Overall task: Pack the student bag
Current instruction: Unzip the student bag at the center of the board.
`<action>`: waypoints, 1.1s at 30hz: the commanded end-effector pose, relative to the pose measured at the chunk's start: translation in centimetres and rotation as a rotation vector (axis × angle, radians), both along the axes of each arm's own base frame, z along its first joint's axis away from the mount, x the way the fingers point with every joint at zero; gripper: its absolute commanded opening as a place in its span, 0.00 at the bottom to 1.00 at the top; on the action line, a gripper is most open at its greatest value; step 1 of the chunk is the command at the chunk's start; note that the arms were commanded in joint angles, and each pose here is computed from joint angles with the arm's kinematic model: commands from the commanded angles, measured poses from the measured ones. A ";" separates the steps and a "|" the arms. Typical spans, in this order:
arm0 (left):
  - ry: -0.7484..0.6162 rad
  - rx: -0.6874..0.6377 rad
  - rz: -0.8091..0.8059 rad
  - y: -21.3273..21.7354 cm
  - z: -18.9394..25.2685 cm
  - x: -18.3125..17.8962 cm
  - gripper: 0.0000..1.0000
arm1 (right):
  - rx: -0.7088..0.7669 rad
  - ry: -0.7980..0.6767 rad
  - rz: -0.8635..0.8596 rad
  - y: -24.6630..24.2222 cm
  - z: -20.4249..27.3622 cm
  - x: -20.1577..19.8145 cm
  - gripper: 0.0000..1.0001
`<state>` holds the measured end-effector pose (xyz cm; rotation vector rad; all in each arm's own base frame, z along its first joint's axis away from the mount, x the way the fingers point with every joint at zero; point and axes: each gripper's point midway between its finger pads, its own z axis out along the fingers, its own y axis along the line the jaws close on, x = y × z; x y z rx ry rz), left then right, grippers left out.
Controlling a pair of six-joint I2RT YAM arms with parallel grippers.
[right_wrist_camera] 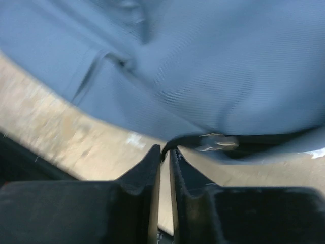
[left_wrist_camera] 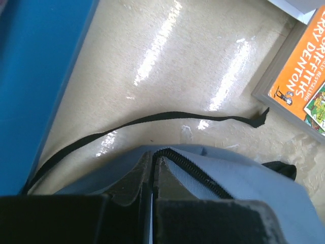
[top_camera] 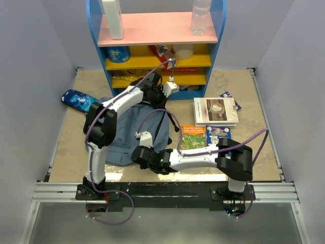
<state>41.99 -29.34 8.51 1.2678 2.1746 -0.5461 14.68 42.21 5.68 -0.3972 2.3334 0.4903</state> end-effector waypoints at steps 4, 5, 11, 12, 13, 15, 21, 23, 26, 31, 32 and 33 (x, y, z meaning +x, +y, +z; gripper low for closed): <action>-0.119 -0.179 -0.038 -2.2 7.1 -0.2 0.04 | 0.177 -0.035 0.081 -1.4 7.5 -2.1 0.46; -0.109 -0.185 -0.043 -2.1 7.3 -0.8 0.11 | 0.236 -0.051 0.074 -2.3 9.7 -2.1 0.51; -0.067 -0.183 -0.041 -0.6 8.2 -4.1 0.43 | 0.334 -0.126 -0.039 -8.6 12.6 -1.2 0.59; -0.067 -0.184 -0.038 -0.3 8.7 -4.6 0.47 | 0.303 -0.126 -0.082 -10.2 11.5 -0.3 0.59; -0.055 -0.173 -0.032 0.1 8.7 -5.1 0.51 | 0.297 -0.130 -0.109 -11.1 11.3 0.3 0.58; -0.060 -0.171 -0.025 0.7 9.2 -5.9 0.60 | 0.282 -0.141 -0.178 -13.3 10.3 2.3 0.57; -0.003 -0.160 0.000 1.7 8.5 -8.0 0.72 | 0.268 -0.174 -0.281 -15.8 8.2 7.2 0.56; 0.030 -0.161 -0.006 1.7 7.6 -9.0 0.72 | 0.258 -0.176 -0.286 -15.7 7.5 8.3 0.55; 0.096 -0.172 -0.015 1.5 6.0 -10.9 0.96 | 0.254 -0.171 -0.285 -15.2 6.8 9.7 0.53; 0.192 -0.192 -0.041 1.0 4.0 -13.5 1.00 | 0.271 -0.168 -0.278 -14.6 6.0 10.7 0.47; 0.197 -0.193 -0.039 0.9 3.7 -13.6 1.00 | 0.264 -0.157 -0.278 -14.6 5.3 10.7 0.46; 0.207 -0.196 -0.019 0.8 3.3 -13.6 1.00 | 0.282 -0.158 -0.282 -14.4 5.3 10.9 0.45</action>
